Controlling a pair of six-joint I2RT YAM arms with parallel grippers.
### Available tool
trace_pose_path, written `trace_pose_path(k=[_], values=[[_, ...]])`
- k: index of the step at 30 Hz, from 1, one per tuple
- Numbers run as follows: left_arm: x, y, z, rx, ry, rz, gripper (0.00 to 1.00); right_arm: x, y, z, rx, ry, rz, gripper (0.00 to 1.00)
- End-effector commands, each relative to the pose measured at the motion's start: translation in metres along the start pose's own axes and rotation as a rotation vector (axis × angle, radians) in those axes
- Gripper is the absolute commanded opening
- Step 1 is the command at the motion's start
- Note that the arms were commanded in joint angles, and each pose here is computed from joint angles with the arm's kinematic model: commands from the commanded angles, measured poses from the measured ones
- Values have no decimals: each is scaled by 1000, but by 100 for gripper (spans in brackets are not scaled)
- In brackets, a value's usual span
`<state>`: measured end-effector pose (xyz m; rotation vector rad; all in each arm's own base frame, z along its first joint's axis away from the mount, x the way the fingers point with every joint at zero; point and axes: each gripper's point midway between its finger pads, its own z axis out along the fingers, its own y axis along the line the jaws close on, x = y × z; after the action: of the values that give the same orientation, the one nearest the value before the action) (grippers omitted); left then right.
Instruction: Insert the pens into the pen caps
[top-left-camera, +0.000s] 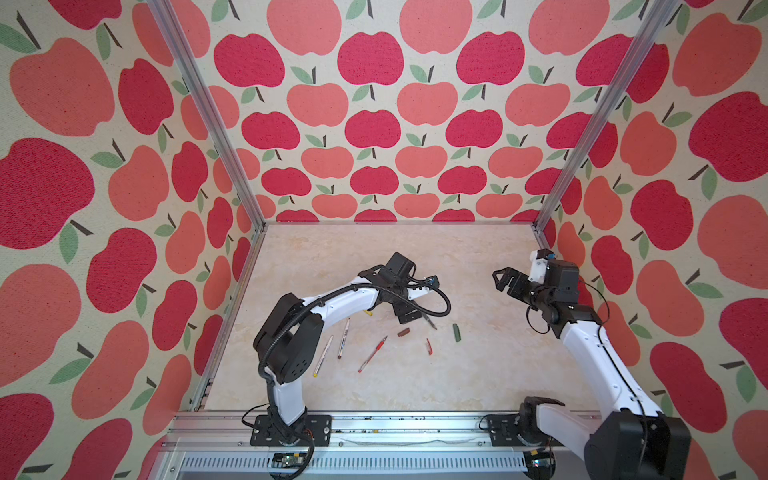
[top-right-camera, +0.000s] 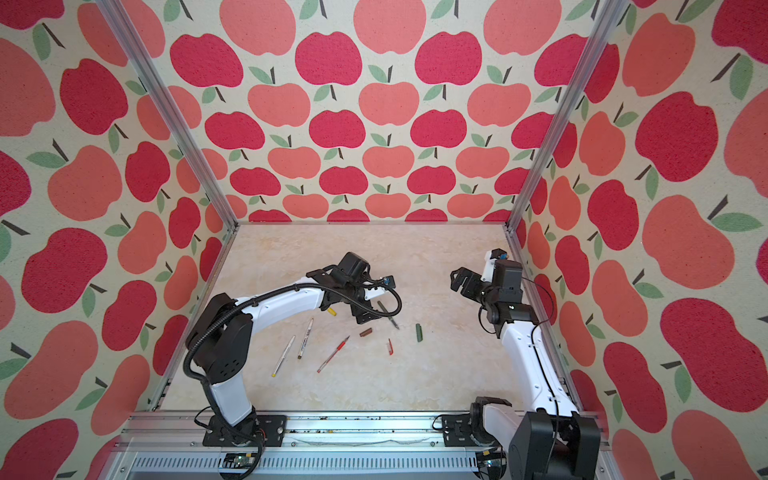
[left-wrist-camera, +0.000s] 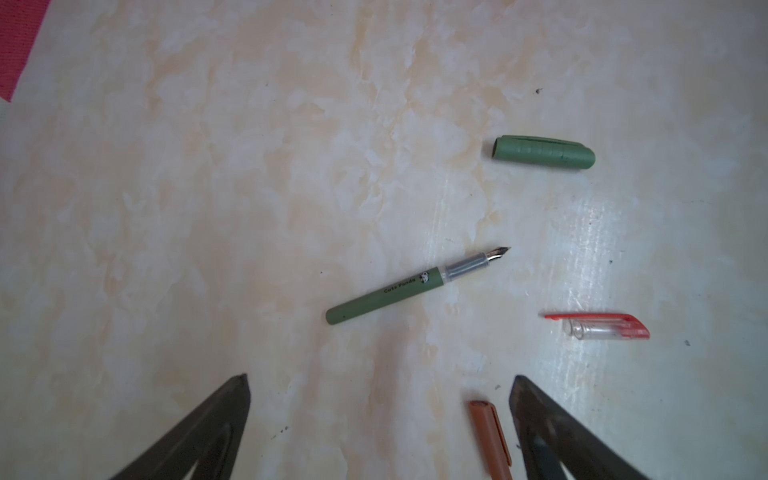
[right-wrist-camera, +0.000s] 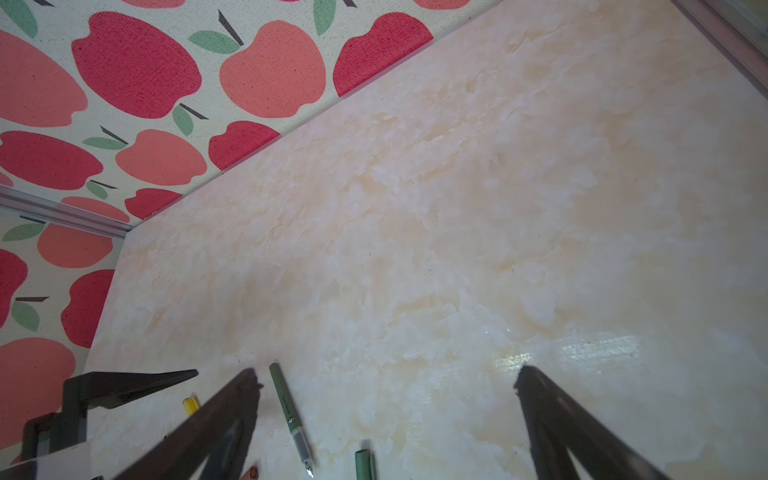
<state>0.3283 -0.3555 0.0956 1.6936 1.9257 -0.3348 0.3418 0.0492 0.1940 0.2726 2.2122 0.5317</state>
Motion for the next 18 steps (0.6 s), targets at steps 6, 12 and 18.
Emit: trace_pose_path(k=[6,12,18], values=[[33,-32,33,142,204,66,95,-3,-9,4,37,1,-5,99],[43,-30,51,131,268,108,95,1,-12,4,42,5,-7,99],[41,-20,59,69,279,137,96,-1,-14,2,51,1,-14,99]])
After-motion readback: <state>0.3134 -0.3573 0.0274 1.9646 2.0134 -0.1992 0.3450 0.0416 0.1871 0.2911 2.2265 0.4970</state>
